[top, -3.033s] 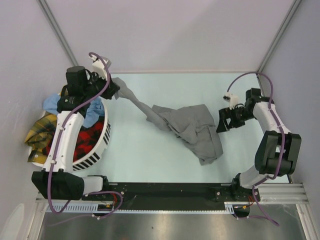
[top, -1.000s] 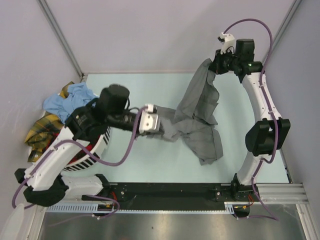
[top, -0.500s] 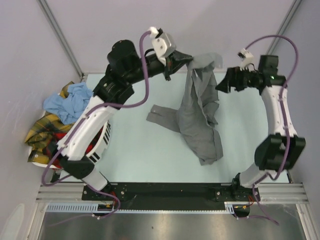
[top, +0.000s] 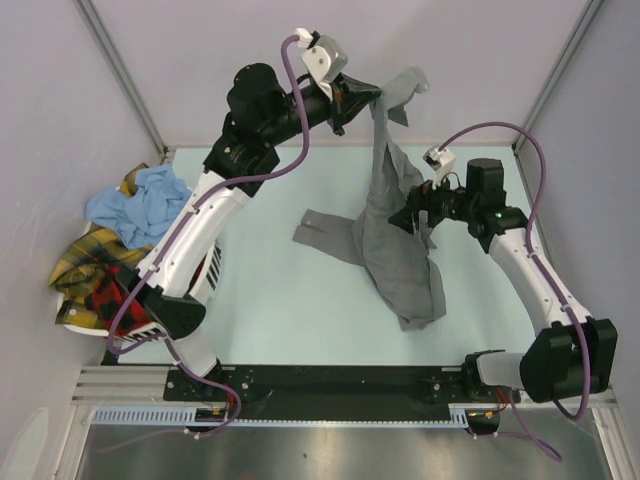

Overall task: Fold and stack the long sleeve shirts
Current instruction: Flatten the shirt out

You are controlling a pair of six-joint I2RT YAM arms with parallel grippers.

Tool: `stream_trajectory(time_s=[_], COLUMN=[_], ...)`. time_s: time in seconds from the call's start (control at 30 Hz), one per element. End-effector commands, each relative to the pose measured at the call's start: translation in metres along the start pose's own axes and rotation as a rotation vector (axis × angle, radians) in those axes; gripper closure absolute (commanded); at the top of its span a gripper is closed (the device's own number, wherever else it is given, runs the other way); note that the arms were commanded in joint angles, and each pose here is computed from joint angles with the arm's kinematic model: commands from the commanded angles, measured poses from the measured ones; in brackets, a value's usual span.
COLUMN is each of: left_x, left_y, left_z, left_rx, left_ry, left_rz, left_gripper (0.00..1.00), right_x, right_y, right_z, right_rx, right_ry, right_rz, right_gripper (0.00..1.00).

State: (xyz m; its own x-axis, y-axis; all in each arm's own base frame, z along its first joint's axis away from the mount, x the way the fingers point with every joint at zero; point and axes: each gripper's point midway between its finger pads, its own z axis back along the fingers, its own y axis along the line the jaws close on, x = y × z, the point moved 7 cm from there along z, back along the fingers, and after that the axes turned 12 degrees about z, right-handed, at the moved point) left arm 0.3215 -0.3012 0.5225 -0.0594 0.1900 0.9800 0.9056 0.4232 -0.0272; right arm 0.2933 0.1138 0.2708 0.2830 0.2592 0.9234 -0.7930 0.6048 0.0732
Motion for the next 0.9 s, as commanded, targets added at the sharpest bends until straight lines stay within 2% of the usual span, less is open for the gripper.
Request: stream_trajectory(time_s=[0.0, 0.1, 0.2, 0.23, 0.27, 0.37, 0.4, 0.47, 0.5, 0.53, 0.57, 0.63, 0.67, 0.73, 0.77, 0.8, 0.87], left_x=[0.043, 0.043, 0.04, 0.04, 0.041, 0.04, 0.031, 0.011, -0.014, -0.03, -0.051, -0.069, -0.085, -0.11, -0.117, -0.127, -0.173], left_y=[-0.012, -0.011, -0.011, -0.013, -0.016, -0.03, -0.036, -0.075, -0.09, -0.125, -0.139, -0.153, -0.147, -0.117, -0.097, -0.059, -0.014], left_z=[0.018, 0.02, 0.02, 0.02, 0.02, 0.02, 0.019, 0.011, 0.012, 0.008, 0.014, 0.014, 0.013, 0.01, 0.006, 0.01, 0.011], left_rx=[-0.019, -0.02, -0.033, -0.056, -0.068, -0.185, -0.226, -0.407, -0.469, -0.579, -0.631, -0.687, -0.655, -0.547, -0.472, -0.371, -0.243], left_ry=[-0.115, -0.108, -0.101, -0.1, -0.102, -0.081, -0.037, 0.053, 0.159, 0.209, 0.299, 0.343, 0.39, 0.457, 0.45, 0.457, 0.502], left_rz=[-0.051, -0.049, -0.02, -0.019, -0.017, -0.002, 0.011, 0.003, -0.04, -0.054, -0.039, -0.052, -0.027, -0.014, -0.015, 0.008, 0.097], left_gripper=[1.0, 1.0, 1.0, 1.0, 1.0, 1.0, 1.0, 1.0, 1.0, 1.0, 0.98, 0.89, 0.76, 0.61, 0.58, 0.54, 0.4], right_x=[0.023, 0.024, 0.028, 0.027, 0.026, 0.035, 0.033, 0.037, 0.034, 0.032, 0.03, 0.019, 0.013, -0.003, -0.008, -0.014, -0.023], right_y=[-0.027, -0.028, -0.028, -0.027, -0.032, -0.039, -0.056, -0.066, -0.078, -0.079, -0.081, -0.084, -0.085, -0.084, -0.083, -0.081, -0.082], right_z=[-0.007, -0.009, -0.015, -0.016, -0.017, 0.007, 0.028, 0.061, 0.084, 0.096, 0.105, 0.128, 0.132, 0.14, 0.142, 0.143, 0.146], right_rx=[-0.157, -0.154, -0.137, -0.121, -0.139, -0.157, -0.218, -0.275, -0.336, -0.334, -0.343, -0.362, -0.363, -0.365, -0.369, -0.369, -0.395], right_ry=[-0.086, -0.092, -0.098, -0.088, -0.068, -0.084, -0.102, -0.145, -0.16, -0.169, -0.176, -0.169, -0.156, -0.114, -0.102, -0.078, -0.046], right_rz=[0.047, 0.058, 0.065, 0.057, 0.039, -0.002, -0.029, -0.044, -0.061, -0.078, -0.092, -0.132, -0.144, -0.161, -0.165, -0.153, -0.155], right_gripper=[0.16, 0.22, 0.49, 0.88, 1.0, 1.0, 1.0, 1.0, 1.0, 1.0, 1.0, 1.0, 1.0, 1.0, 1.0, 1.0, 1.0])
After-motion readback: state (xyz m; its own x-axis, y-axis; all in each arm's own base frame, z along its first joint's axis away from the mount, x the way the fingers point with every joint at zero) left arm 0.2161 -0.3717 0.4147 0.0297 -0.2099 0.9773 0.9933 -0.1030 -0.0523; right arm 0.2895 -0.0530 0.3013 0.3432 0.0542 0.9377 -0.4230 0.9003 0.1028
